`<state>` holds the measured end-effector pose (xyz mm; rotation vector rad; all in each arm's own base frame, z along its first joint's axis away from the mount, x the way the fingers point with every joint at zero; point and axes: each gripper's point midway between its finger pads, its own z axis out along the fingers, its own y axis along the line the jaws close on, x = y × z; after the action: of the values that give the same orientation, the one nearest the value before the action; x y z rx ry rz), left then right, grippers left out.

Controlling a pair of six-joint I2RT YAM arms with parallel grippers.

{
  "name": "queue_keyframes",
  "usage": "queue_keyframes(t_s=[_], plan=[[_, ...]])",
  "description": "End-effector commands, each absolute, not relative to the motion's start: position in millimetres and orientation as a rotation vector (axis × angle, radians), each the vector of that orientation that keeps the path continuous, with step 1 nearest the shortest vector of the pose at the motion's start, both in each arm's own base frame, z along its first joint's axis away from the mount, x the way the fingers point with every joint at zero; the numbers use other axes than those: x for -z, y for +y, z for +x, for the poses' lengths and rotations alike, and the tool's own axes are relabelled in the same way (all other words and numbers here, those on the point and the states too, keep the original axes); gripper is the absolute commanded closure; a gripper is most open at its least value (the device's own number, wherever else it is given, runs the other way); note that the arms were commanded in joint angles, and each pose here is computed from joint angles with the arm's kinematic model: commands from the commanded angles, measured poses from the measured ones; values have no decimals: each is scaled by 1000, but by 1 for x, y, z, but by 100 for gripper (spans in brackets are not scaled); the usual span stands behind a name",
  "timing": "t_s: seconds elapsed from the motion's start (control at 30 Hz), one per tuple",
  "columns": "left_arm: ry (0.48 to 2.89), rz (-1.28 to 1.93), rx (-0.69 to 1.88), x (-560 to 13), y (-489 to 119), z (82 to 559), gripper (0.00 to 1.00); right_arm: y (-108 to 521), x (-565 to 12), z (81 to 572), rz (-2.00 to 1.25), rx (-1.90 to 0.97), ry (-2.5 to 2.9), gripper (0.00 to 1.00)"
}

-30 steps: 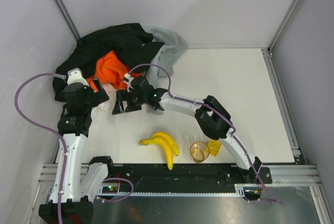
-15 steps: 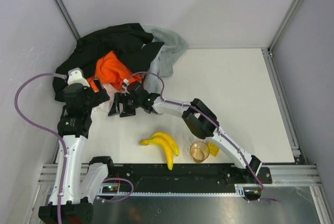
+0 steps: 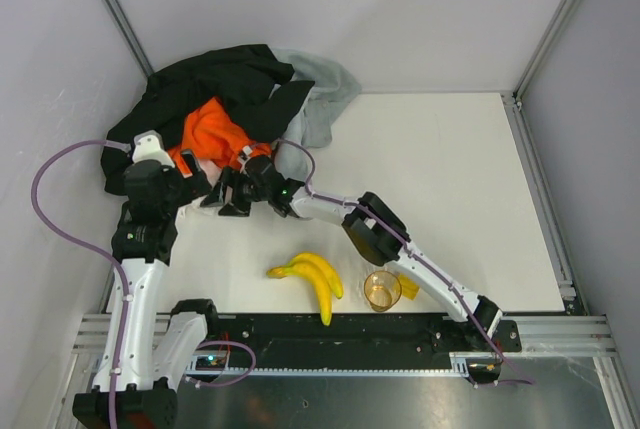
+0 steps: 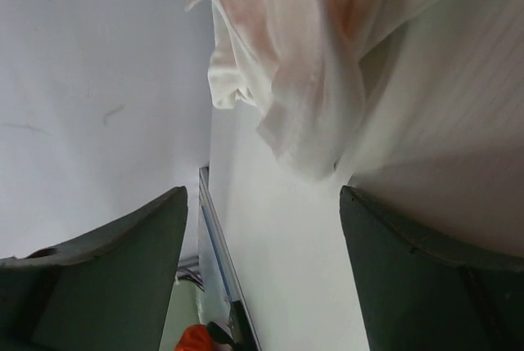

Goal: Pick out a specific cloth from the pile

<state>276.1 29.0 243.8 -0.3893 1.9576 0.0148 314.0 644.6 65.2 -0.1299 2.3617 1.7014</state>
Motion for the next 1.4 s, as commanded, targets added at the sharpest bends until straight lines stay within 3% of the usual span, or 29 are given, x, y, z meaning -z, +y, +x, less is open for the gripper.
queue_keyframes(t_s=[0.0,0.27,0.53,0.67,0.83,0.9,1.37], plan=[[1935,-332,0,-250,23,280,0,655,-70,329,13,-1754,2329,21],[1937,-322,10,-250,20,280,0,657,-67,352,166,-1727,2305,23],[1944,-316,12,-248,19,282,0,663,-55,367,359,-1801,2265,38],[1947,-313,14,-247,19,282,0,665,-51,369,408,-1808,2248,55],[1954,-308,20,-246,17,284,0,664,-50,369,403,-1827,2241,89],[1957,-306,22,-245,17,284,0,662,-53,370,394,-1847,2238,97],[1964,-296,28,-243,14,284,0,613,-117,360,188,-1858,2181,100]])
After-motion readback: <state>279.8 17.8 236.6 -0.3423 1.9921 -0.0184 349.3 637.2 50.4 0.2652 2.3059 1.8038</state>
